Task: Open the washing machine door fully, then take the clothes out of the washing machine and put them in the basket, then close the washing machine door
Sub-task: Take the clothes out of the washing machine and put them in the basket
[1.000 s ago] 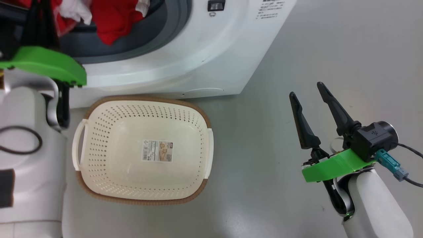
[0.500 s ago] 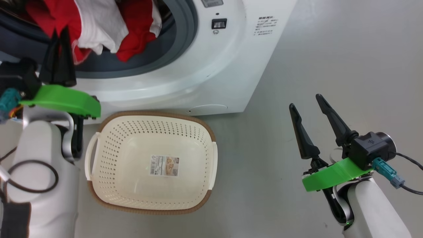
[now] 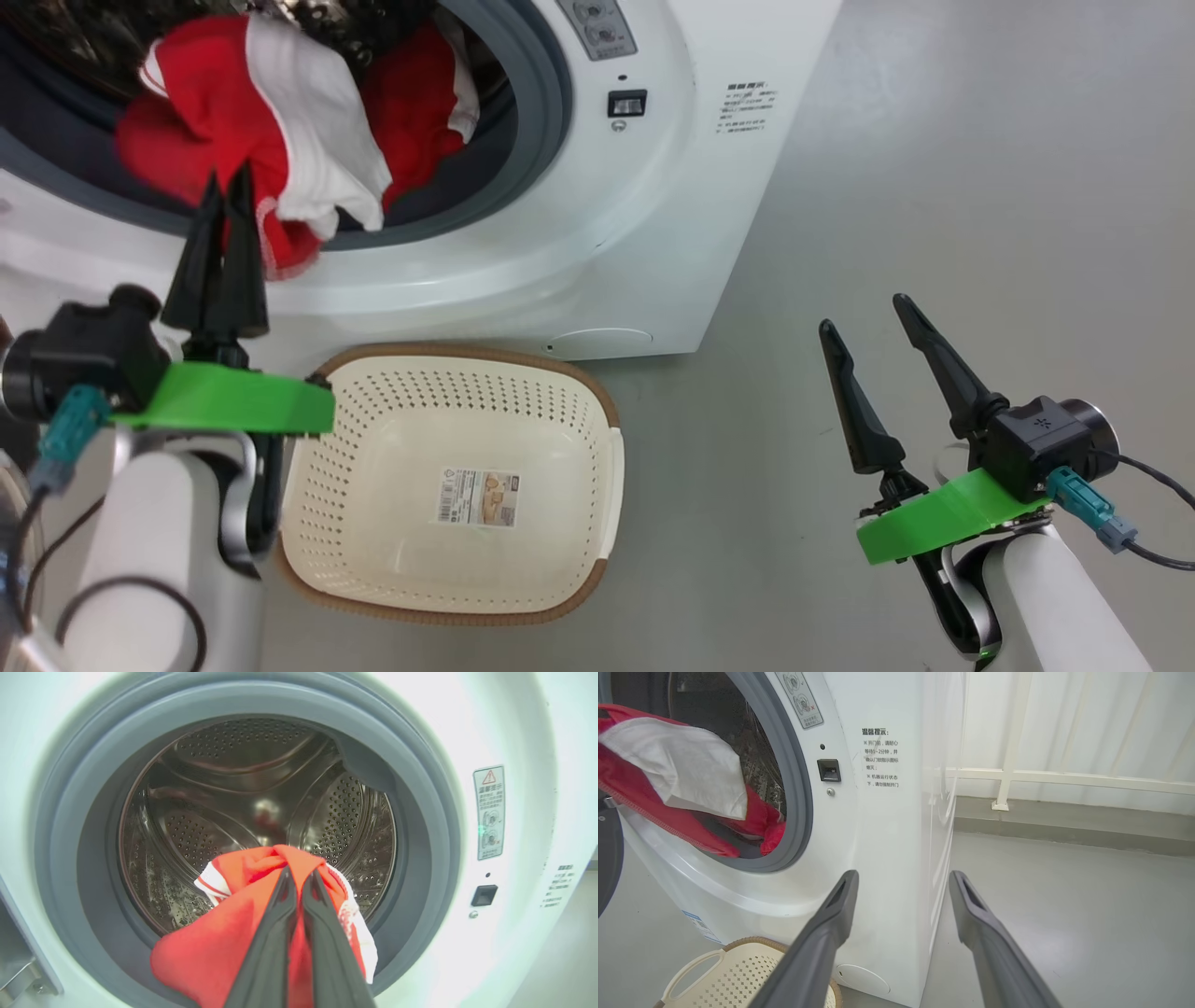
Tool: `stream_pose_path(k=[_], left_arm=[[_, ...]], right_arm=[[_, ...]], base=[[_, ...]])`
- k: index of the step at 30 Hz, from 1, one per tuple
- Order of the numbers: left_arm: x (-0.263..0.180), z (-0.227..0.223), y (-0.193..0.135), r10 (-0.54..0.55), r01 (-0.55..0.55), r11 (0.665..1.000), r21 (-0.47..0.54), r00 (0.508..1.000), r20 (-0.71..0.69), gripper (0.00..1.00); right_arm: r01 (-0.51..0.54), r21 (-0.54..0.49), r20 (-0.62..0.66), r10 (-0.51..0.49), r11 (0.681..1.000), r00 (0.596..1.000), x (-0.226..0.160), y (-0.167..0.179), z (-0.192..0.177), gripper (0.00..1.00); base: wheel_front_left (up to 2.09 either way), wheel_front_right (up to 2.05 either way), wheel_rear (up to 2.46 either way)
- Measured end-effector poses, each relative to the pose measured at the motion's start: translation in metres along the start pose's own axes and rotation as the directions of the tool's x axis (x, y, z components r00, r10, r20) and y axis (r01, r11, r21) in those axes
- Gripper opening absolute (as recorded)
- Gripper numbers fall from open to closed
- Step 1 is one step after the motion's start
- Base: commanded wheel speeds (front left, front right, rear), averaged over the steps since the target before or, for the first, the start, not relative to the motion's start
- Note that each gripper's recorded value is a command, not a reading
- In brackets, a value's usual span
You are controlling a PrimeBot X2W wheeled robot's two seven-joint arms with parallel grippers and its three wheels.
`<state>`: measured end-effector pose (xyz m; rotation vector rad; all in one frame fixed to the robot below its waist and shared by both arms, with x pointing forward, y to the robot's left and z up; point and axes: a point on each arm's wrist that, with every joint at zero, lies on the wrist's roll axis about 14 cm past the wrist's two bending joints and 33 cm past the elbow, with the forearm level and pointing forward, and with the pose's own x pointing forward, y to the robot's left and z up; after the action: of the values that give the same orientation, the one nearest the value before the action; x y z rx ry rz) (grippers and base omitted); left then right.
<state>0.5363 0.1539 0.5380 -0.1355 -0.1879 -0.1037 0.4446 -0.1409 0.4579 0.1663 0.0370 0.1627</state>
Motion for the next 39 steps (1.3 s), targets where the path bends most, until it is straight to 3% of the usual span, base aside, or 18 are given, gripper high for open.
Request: stream_pose_path(k=[9, 22, 29, 39], left_arm=[[-0.034, 0.007, -0.006, 0.000, -0.001, 1.000, -0.019, 0.999, -0.034, 0.00], [-0.055, -0.060, -0.019, -0.014, -0.016, 0.993, -0.117, 0.970, -0.244, 0.00], [-0.077, -0.120, -0.022, -0.023, -0.060, 0.981, -0.183, 0.907, -0.420, 0.00], [-0.108, -0.195, -0.033, -0.063, -0.118, 0.962, -0.245, 0.779, -0.624, 0.00]], right_arm=[[-0.009, 0.002, 0.007, 0.009, 1.000, 1.000, -0.001, 0.004, 0.002, 1.00], [-0.001, 0.014, -0.055, 0.002, 1.000, 0.998, 0.003, 0.000, -0.024, 1.00], [0.003, 0.018, -0.080, -0.002, 1.000, 0.997, 0.005, -0.002, -0.035, 1.00], [0.001, 0.018, -0.087, 0.001, 1.000, 0.996, 0.016, -0.004, -0.042, 1.00]], base=[[0.00, 0.00, 0.00], [0.00, 0.00, 0.00], [0.00, 0.00, 0.00], [0.00, 0.00, 0.00]])
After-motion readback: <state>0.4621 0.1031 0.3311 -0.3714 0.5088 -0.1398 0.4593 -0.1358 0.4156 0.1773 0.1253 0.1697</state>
